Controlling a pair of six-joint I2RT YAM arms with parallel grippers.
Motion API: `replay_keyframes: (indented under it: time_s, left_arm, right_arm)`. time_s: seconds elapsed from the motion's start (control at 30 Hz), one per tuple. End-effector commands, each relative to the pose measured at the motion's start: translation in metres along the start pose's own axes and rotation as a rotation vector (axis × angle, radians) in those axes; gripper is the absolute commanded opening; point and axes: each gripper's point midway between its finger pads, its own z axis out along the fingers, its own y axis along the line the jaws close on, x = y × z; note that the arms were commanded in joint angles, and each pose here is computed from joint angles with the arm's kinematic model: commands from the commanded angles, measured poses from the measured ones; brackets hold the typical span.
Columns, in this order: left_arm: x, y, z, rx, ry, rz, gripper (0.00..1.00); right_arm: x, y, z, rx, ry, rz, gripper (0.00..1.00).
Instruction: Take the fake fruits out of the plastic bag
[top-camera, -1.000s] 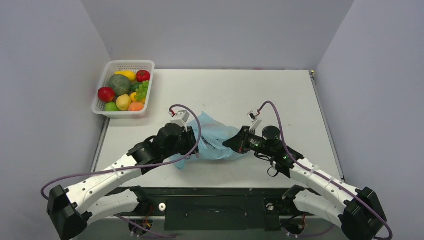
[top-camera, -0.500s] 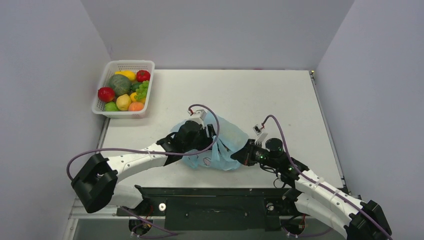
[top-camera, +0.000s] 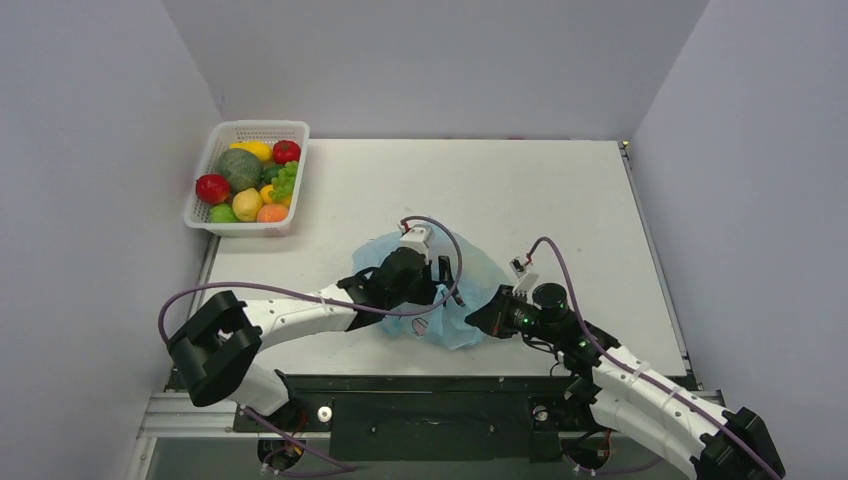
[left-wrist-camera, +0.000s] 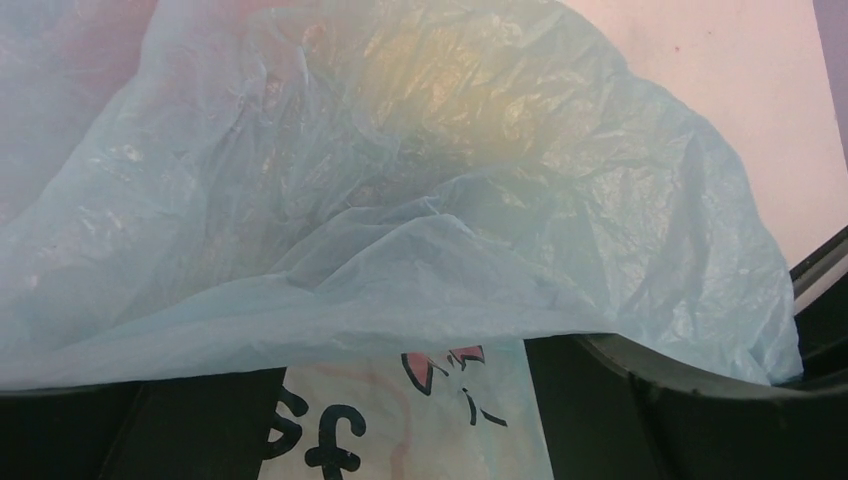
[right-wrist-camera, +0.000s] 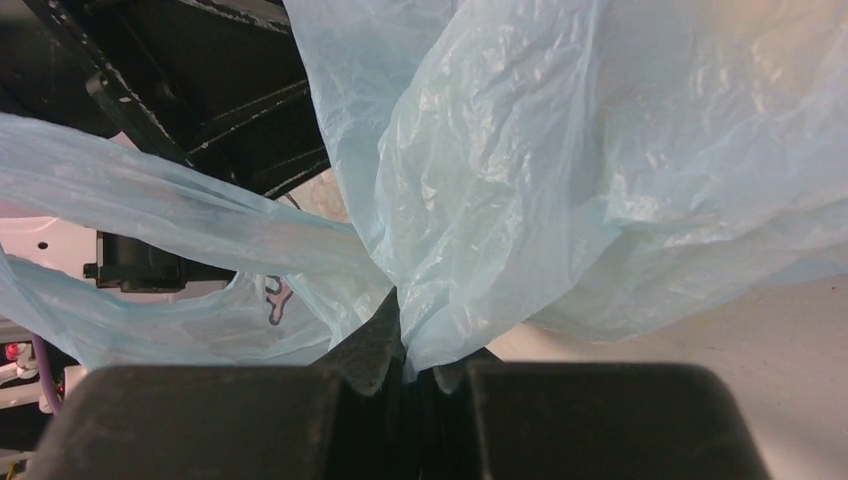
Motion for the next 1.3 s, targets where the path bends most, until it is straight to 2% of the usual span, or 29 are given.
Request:
replay_keyframes:
  time_s: [0.0,0.1,0.13,0.2,0.37,0.53,0.6,0.63,0.67,0.7,0.73,0.77,0.83,0.93,1.1,1.13,1.17,1.2,1.23,1.27]
  left_arm:
    - [-0.038,-0.014,-0.01,0.018,-0.116,0.069,0.76]
    - [-0.037,-0.011,-0.014,0.017,-0.118,0.123,0.7]
    - [-0.039,-0.01,-0.015,0.018,-0.124,0.131,0.62]
    - [-0.039,-0.009,-0.017,0.023,-0.131,0.162,0.54]
    - [-0.041,-0.009,-0.023,0.044,-0.145,0.233,0.4]
    - [-0.035,-0.008,-0.028,0.061,-0.119,0.274,0.36]
    - [-0.029,-0.003,-0.031,0.051,-0.109,0.257,0.36]
    - [-0.03,-0.003,-0.034,0.055,-0.117,0.246,0.37]
    - [-0.024,0.002,-0.035,0.05,-0.108,0.224,0.38]
    - [-0.028,-0.001,-0.041,0.065,-0.127,0.207,0.39]
    - [-0.021,0.002,-0.041,0.065,-0.118,0.181,0.43]
    - [-0.023,-0.004,-0.046,0.099,-0.129,0.163,0.45]
    - [-0.019,-0.012,-0.052,0.162,-0.127,0.125,0.53]
    - [-0.007,-0.02,-0.059,0.236,-0.108,0.058,0.63]
    - [-0.006,-0.026,-0.069,0.291,-0.123,-0.009,0.68]
    - [-0.006,-0.026,-0.07,0.288,-0.123,-0.013,0.69]
    - [-0.005,-0.024,-0.071,0.279,-0.114,-0.021,0.69]
    - [-0.003,-0.02,-0.072,0.263,-0.104,-0.025,0.69]
    - [-0.003,-0.02,-0.073,0.259,-0.1,-0.032,0.7]
    - [-0.001,-0.018,-0.075,0.25,-0.09,-0.034,0.72]
  right_arm:
    - [-0.013,0.004,-0.003,0.0,-0.053,-0.019,0.0]
    - [-0.019,0.007,-0.007,0.015,-0.067,-0.037,0.0]
    - [-0.021,0.007,-0.008,0.017,-0.073,-0.041,0.0]
    - [-0.024,0.01,-0.008,0.016,-0.078,-0.05,0.0]
    - [-0.029,0.016,-0.008,0.008,-0.08,-0.061,0.0]
    - [-0.036,0.023,-0.01,-0.001,-0.088,-0.074,0.0]
    - [-0.039,0.016,-0.014,0.063,-0.083,-0.103,0.09]
    - [-0.043,0.009,-0.017,0.114,-0.102,-0.114,0.19]
    - [-0.042,0.002,-0.022,0.163,-0.086,-0.127,0.26]
    - [-0.047,-0.005,-0.027,0.215,-0.108,-0.141,0.38]
    - [-0.045,-0.011,-0.033,0.26,-0.093,-0.138,0.44]
    - [-0.048,-0.015,-0.038,0.295,-0.108,-0.149,0.54]
    - [-0.051,-0.015,-0.051,0.341,-0.12,-0.17,0.65]
    - [-0.065,0.015,-0.07,0.299,-0.169,-0.22,0.7]
    - [-0.088,0.087,-0.069,0.072,-0.252,-0.304,0.75]
    - [-0.081,0.096,-0.06,0.029,-0.212,-0.308,0.75]
    - [-0.087,0.112,-0.054,-0.03,-0.234,-0.3,0.74]
    - [-0.079,0.118,-0.043,-0.066,-0.186,-0.298,0.72]
    - [-0.083,0.131,-0.037,-0.123,-0.198,-0.292,0.71]
    - [-0.074,0.134,-0.025,-0.144,-0.147,-0.287,0.65]
